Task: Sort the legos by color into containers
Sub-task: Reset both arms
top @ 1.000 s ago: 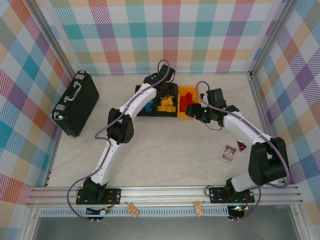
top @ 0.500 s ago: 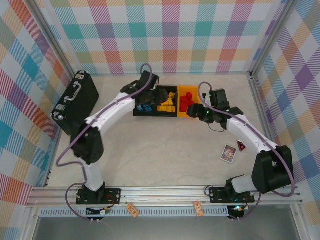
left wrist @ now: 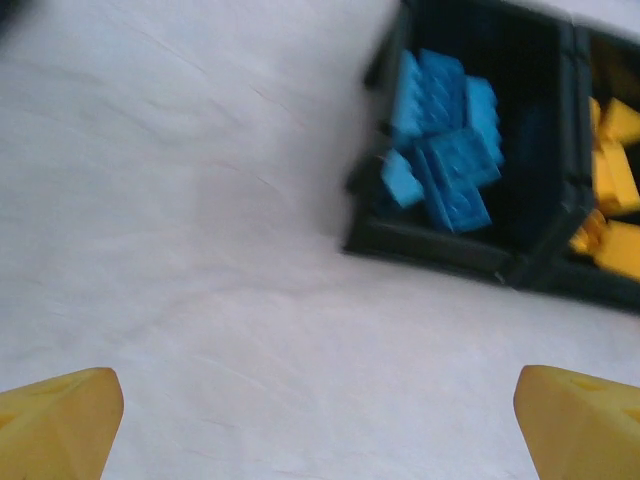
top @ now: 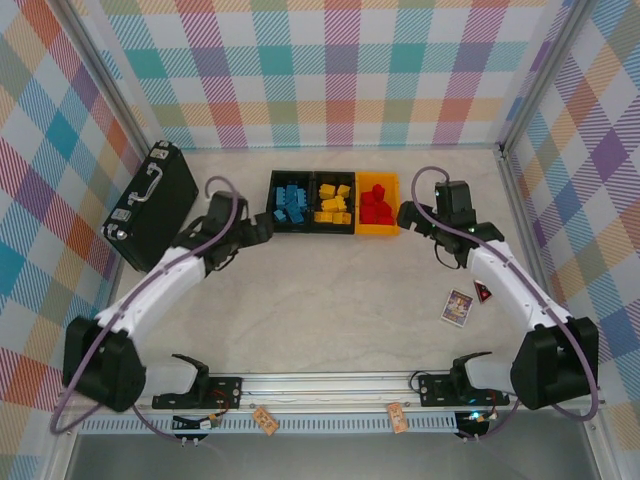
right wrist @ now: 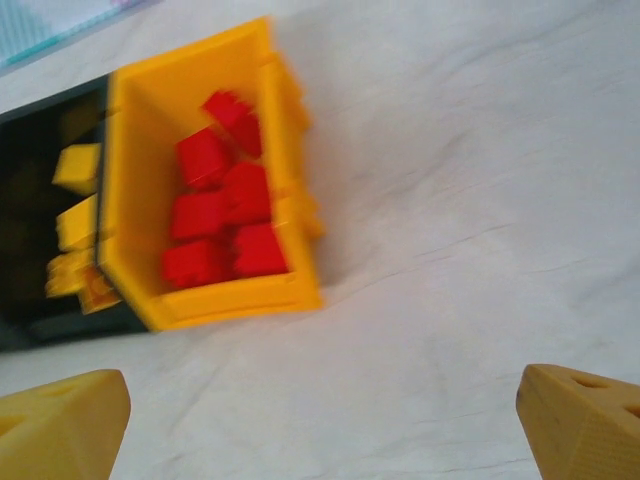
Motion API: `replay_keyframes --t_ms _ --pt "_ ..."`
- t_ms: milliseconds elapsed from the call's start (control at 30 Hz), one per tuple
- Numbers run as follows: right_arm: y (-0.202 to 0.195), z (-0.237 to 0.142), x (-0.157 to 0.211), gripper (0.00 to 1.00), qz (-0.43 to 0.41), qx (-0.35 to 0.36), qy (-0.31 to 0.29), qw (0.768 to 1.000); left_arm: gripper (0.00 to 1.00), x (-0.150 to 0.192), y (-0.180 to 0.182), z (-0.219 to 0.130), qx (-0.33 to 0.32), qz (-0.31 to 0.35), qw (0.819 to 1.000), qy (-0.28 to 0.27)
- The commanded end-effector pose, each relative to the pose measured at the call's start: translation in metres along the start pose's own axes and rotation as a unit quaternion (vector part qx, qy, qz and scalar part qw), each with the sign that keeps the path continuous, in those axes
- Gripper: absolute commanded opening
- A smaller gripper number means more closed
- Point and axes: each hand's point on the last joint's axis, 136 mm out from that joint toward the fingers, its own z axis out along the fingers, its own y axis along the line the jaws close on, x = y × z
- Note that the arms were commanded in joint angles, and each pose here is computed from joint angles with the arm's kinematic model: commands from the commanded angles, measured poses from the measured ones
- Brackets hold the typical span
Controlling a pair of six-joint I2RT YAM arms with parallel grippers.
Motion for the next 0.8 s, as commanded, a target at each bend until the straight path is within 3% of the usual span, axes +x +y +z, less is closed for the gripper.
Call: replay_keyframes --t_ms 0,133,367,500,567,633,667,700,767 --pt "-0.047 -0.003 -0.022 0.99 -0.007 0.122 -0.089 0.988 0.99 -0.026 0.062 -0.011 -0.096 -0.004 0.989 -0.113" --pt "-0.073 0.008 -0.024 0.99 -0.054 0.177 -0.163 0.969 0.99 -0.026 0.113 -0.013 -0.164 0.004 0.967 -0.195" --pt "-0.099 0.042 -0.015 0.99 -0.103 0.227 -0.196 0.949 1.0 -0.007 0.127 0.049 -0.167 -0.004 0.968 -0.187" --pt "-0.1 0.063 -0.003 0.99 -0.112 0.191 -0.202 0.954 1.0 -0.002 0.121 0.067 -0.152 0.03 0.966 -0.205" --pt "-0.092 0.071 -0.004 0.99 -0.12 0.138 -0.225 0.957 1.0 -0.001 0.113 0.068 -0.123 0.042 0.965 -0.226" --pt "-0.087 0.078 0.0 0.99 -0.123 0.113 -0.198 0.966 1.0 0.008 0.1 0.078 -0.081 0.069 0.967 -0.233" --pt "-0.086 0.08 0.0 0.99 -0.128 0.103 -0.202 0.965 1.0 0.019 0.087 0.089 -0.044 0.095 0.972 -0.212" --pt "-0.085 0.081 0.002 0.99 -0.125 0.091 -0.191 0.969 1.0 0.013 0.083 0.094 -0.041 0.105 0.969 -0.221" --pt "-0.081 0.081 0.005 0.99 -0.123 0.05 -0.189 0.973 1.0 0.016 0.092 0.097 -0.052 0.083 0.977 -0.19"
